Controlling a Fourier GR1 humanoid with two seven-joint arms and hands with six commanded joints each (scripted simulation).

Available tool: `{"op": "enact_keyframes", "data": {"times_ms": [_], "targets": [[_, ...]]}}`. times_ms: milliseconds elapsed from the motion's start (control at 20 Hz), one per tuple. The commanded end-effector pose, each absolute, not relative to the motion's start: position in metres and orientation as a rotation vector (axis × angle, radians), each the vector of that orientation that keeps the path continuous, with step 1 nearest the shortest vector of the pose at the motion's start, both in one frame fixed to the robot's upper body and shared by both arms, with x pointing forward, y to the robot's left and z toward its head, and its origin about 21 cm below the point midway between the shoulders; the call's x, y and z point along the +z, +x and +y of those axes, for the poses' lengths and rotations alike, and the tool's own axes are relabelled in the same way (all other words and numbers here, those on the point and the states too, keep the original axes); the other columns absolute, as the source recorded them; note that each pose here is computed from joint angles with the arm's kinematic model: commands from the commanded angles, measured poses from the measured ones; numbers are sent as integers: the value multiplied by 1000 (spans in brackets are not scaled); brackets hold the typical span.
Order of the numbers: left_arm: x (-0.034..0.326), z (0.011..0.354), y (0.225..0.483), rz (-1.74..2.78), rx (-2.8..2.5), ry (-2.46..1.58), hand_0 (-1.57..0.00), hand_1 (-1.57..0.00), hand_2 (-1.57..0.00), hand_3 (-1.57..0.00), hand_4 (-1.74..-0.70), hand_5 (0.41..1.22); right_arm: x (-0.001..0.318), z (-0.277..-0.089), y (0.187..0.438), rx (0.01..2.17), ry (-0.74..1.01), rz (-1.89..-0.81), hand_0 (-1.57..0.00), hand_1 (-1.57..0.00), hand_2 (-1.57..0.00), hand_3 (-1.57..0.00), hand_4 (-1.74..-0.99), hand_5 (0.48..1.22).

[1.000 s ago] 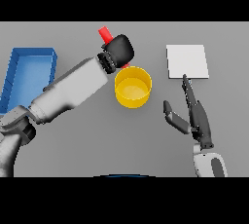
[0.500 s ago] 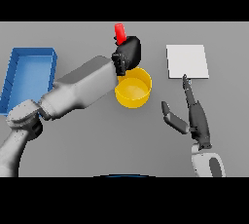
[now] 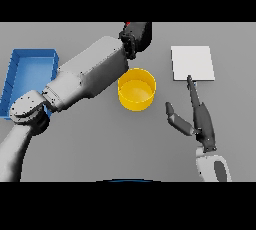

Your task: Pick up the red beaker and tilt it to pour out 1 green nut into yellow bowl. Pick up the yellow bowl and place it on the metallic measuring scale.

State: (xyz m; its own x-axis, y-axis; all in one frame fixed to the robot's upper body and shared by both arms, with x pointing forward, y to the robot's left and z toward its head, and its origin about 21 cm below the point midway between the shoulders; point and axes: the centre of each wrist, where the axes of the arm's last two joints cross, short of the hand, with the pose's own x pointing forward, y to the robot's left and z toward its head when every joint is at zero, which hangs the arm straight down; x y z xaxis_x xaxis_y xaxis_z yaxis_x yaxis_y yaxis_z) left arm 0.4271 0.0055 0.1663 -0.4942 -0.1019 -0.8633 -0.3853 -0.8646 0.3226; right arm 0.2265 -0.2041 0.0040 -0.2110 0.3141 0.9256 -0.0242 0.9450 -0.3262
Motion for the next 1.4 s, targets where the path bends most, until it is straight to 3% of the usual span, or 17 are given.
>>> {"op": "enact_keyframes", "data": {"times_ms": [0, 50, 150, 250, 400, 650, 850, 1050, 1350], "targets": [[184, 11, 433, 764, 2484, -1500, -1571, -1571, -1571, -1571, -1726, 1221, 8, -205, 227, 324, -228, -1773, 1, 1, 1, 1, -1030, 682], [198, 15, 438, 810, 2495, -1527, -1571, -1571, -1571, -1571, -1728, 1221, 7, -206, 226, 333, -233, -1776, 1, 1, 1, 1, -1023, 682], [224, 26, 448, 900, 2515, -1628, -1571, -1571, -1571, -1023, -1733, 1221, 6, -202, 224, 327, -224, -1769, 1, 1, 1, 1, -1028, 680], [247, 47, 461, 1048, 2567, -1676, -1571, -1571, -1571, -1220, -1727, 1221, 7, -203, 225, 306, -206, -1760, 1, 1, 1, 1, -1009, 676], [283, 79, 474, 1380, 2638, -1890, -1571, -1571, -1571, -1391, -1733, 1221, 9, -205, 228, 311, -210, -1772, 1, 1, 1, 1, -996, 675], [299, 171, 490, 2024, 2562, -2239, -1571, -1571, -1571, -1454, -1738, 1221, 4, -199, 232, 288, -170, -1758, 1, 1, 1, 1, -1004, 668], [268, 253, 490, 2516, 2305, -2540, -1571, -1571, -1571, -1417, -1740, 1221, 9, -201, 235, 276, -169, -1759, 1, 1, 1, 1, -1023, 654], [235, 306, 480, 2946, 1892, -2807, -1571, -1571, -1571, -1441, -1741, 1221, 5, -201, 233, 301, -182, -1757, 1, 1, 1, 1, -1057, 652], [175, 334, 458, 3487, 1293, -2883, -1571, -1571, -1571, -1476, -1741, 1221, 10, -203, 232, 336, -243, -1748, 1, 1, 1, 1, -1054, 648]]}}
